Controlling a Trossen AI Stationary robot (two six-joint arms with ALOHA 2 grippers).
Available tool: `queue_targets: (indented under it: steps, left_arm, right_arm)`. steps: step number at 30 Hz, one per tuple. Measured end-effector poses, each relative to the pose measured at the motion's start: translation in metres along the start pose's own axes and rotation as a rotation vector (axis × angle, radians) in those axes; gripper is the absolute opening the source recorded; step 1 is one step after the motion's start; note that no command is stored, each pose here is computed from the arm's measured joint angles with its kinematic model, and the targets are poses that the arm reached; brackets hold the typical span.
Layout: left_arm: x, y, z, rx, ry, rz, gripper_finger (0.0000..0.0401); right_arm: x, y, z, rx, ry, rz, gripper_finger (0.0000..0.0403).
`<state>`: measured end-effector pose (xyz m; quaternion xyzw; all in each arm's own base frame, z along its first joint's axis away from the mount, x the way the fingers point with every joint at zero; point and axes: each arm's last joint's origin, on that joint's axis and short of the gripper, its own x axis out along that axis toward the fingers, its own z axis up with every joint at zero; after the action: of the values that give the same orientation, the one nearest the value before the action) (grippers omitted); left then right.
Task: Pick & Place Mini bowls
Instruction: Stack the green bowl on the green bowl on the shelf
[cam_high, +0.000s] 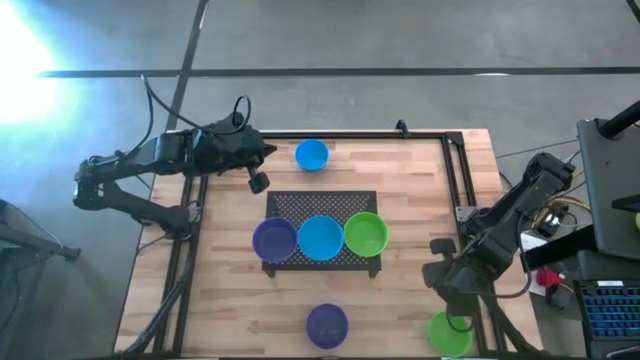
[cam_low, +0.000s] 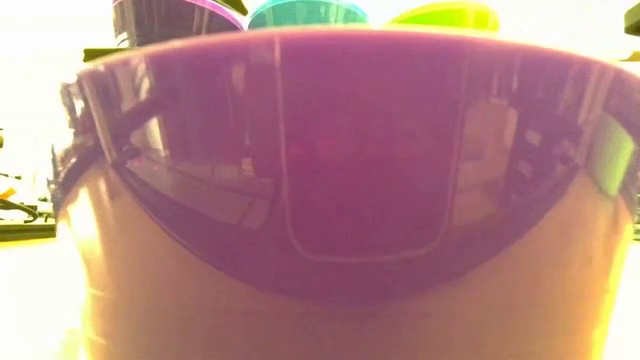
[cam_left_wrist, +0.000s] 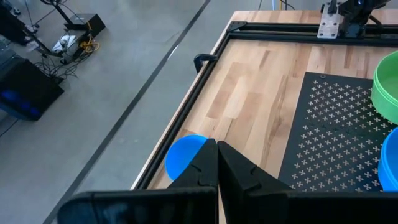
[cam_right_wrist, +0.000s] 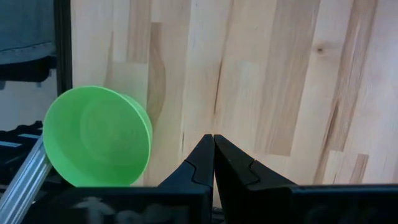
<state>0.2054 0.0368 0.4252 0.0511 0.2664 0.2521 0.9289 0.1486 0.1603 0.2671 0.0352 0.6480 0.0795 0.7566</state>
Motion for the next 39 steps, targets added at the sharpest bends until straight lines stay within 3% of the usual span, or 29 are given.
queue_targets:
  steps: [4, 10, 18, 21, 27, 32, 39]
  left_arm:
    - [0.000, 0.000, 0.000, 0.000, 0.000, 0.000, 0.0000]
    - [0.000, 0.000, 0.000, 0.000, 0.000, 0.000, 0.0000]
    - [0.000, 0.000, 0.000, 0.000, 0.000, -0.001, 0.0000]
    - [0.000, -0.001, 0.000, 0.018, -0.001, -0.053, 0.0000]
    - [-0.001, -0.008, 0.000, 0.081, -0.016, -0.267, 0.0000]
    - [-0.001, -0.008, 0.000, 0.078, -0.016, -0.267, 0.0000]
    - [-0.001, -0.008, 0.000, 0.079, -0.016, -0.268, 0.0000]
  right_arm:
    - [0.004, 0.001, 0.002, 0.000, 0.008, -0.014, 0.0020]
    - [0.010, 0.005, 0.003, 0.042, 0.026, -0.034, 0.0067]
    - [0.022, 0.024, -0.009, -0.017, 0.072, -0.040, 0.0116]
    - [0.026, 0.029, -0.013, 0.000, 0.077, -0.053, 0.0118]
    - [0.038, 0.040, -0.013, -0.013, 0.078, -0.053, 0.0107]
    - [0.053, 0.046, -0.014, -0.031, 0.112, -0.092, 0.0099]
    - [0.067, 0.057, -0.007, -0.048, 0.074, -0.044, 0.0091]
